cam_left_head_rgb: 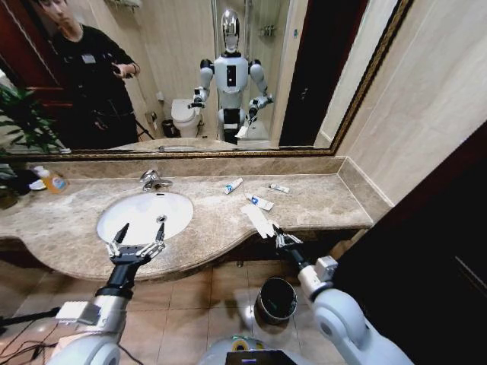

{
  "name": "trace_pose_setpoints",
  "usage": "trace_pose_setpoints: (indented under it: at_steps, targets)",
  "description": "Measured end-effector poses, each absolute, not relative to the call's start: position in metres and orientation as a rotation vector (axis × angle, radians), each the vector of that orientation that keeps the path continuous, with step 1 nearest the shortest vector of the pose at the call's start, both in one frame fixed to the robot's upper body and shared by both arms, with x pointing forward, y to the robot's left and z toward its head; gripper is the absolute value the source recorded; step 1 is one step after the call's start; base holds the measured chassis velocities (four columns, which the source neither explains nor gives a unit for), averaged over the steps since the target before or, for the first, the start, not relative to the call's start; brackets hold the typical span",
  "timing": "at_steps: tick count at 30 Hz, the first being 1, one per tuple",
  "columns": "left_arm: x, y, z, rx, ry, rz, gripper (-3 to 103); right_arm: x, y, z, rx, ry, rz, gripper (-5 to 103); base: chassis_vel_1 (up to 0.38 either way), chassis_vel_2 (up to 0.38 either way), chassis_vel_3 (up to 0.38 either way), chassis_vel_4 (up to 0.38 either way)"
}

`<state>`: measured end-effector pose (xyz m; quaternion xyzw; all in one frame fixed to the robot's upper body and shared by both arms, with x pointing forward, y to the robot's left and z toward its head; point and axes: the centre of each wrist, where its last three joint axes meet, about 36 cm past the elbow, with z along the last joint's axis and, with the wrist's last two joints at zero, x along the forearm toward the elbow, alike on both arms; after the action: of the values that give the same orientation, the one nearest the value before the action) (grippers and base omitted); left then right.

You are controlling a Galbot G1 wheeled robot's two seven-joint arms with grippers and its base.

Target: Pick up the trash from the sink and place it in the trash bin.

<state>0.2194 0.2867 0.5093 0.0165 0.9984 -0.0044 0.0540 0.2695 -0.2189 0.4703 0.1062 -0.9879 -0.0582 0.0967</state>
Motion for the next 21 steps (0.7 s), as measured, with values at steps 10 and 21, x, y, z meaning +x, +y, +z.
trace_pose_setpoints:
  at_steps: [10, 21]
  targets:
    - [0.219, 0.287, 0.509, 0.050, 3.033, -0.013, 100, 0.228, -0.249, 0.416, 0.146, -2.853, -0.188, 0, 0.000, 0.000, 0.000, 0.000]
    - [0.219, 0.287, 0.509, 0.050, 3.033, -0.013, 100, 0.222, -0.271, 0.316, 0.046, -2.801, -0.062, 0, 0.000, 0.000, 0.000, 0.000]
